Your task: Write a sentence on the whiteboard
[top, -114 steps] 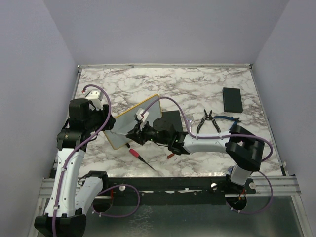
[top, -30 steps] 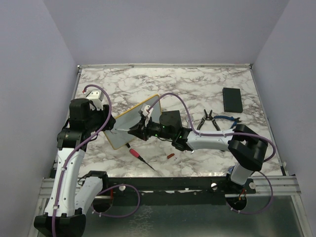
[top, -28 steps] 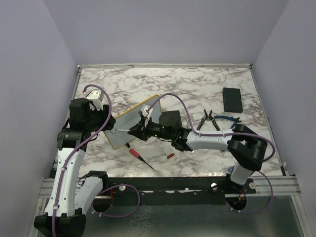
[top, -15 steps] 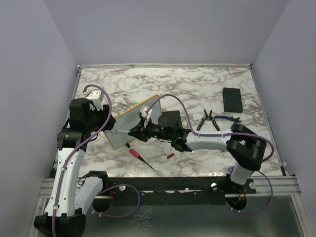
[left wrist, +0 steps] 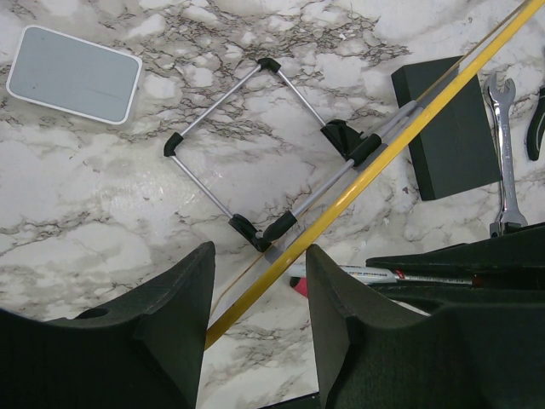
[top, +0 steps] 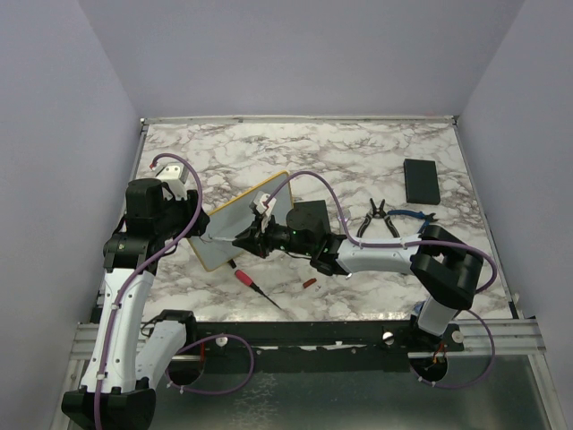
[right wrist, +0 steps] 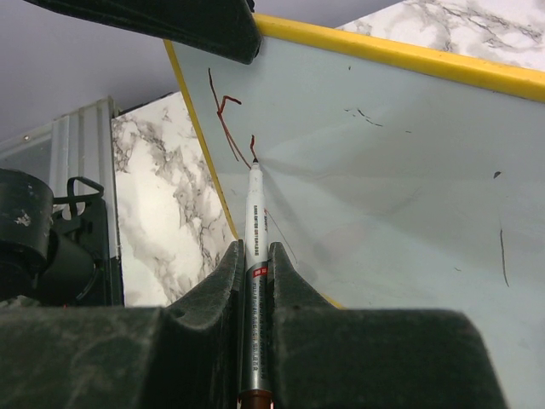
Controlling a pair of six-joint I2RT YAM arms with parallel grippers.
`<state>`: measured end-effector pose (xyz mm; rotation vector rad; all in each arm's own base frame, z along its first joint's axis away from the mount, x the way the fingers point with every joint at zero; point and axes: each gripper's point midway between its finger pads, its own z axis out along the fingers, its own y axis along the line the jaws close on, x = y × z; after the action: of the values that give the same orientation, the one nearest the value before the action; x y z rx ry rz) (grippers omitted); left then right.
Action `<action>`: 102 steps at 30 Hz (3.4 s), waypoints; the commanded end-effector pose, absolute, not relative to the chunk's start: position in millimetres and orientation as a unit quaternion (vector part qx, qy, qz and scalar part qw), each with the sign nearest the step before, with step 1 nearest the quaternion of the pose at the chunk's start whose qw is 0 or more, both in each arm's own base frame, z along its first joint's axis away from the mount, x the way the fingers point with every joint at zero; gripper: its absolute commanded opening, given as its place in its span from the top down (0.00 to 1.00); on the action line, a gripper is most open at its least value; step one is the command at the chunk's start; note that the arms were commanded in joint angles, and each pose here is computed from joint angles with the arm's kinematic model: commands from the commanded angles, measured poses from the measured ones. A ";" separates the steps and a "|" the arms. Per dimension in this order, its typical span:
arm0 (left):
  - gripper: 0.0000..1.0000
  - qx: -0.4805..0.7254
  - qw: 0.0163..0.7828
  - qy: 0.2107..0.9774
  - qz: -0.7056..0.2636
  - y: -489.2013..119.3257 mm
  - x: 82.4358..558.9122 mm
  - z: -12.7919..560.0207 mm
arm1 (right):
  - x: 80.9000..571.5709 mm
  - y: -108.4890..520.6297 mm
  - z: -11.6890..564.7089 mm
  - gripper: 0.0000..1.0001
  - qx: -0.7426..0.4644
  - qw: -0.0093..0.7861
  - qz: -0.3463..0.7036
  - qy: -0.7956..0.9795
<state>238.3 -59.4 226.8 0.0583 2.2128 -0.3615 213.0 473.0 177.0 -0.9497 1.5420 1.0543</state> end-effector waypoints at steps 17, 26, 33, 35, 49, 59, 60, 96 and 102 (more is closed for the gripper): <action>0.53 0.027 0.434 0.889 -0.147 -60.7 233.6 229.7 | 215.8 466.8 147.4 0.99 -0.391 0.481 0.412 0.668; 0.53 0.028 0.432 0.889 -0.147 -60.9 233.6 229.2 | 200.0 460.7 196.7 0.99 -0.391 0.513 0.440 0.624; 0.53 0.027 0.433 0.889 -0.147 -61.0 233.6 229.5 | 202.7 463.8 216.1 0.99 -0.388 0.531 0.445 0.608; 0.53 0.028 0.433 0.889 -0.147 -61.1 233.4 229.6 | 205.2 467.2 216.0 0.99 -0.388 0.532 0.442 0.609; 0.53 0.029 0.432 0.889 -0.150 -62.0 233.0 229.1 | 211.7 478.8 212.4 0.99 -0.387 0.532 0.443 0.609; 0.53 0.029 0.433 0.889 -0.149 -61.9 232.9 229.4 | 214.2 481.0 208.5 0.99 -0.383 0.532 0.442 0.613; 0.53 0.029 0.433 0.888 -0.150 -62.2 232.9 229.6 | 214.8 480.9 208.3 1.00 -0.382 0.533 0.440 0.614; 0.53 0.027 0.432 0.889 -0.150 -61.9 232.5 228.7 | 214.5 468.5 199.0 0.99 -0.389 0.543 0.414 0.618; 0.53 0.027 0.433 0.888 -0.150 -61.8 232.2 229.1 | 216.0 473.2 195.5 0.99 -0.391 0.540 0.414 0.620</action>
<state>237.8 -59.6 227.2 0.0594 2.2113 -0.3625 210.7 464.8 192.3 -0.9374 1.4926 1.0052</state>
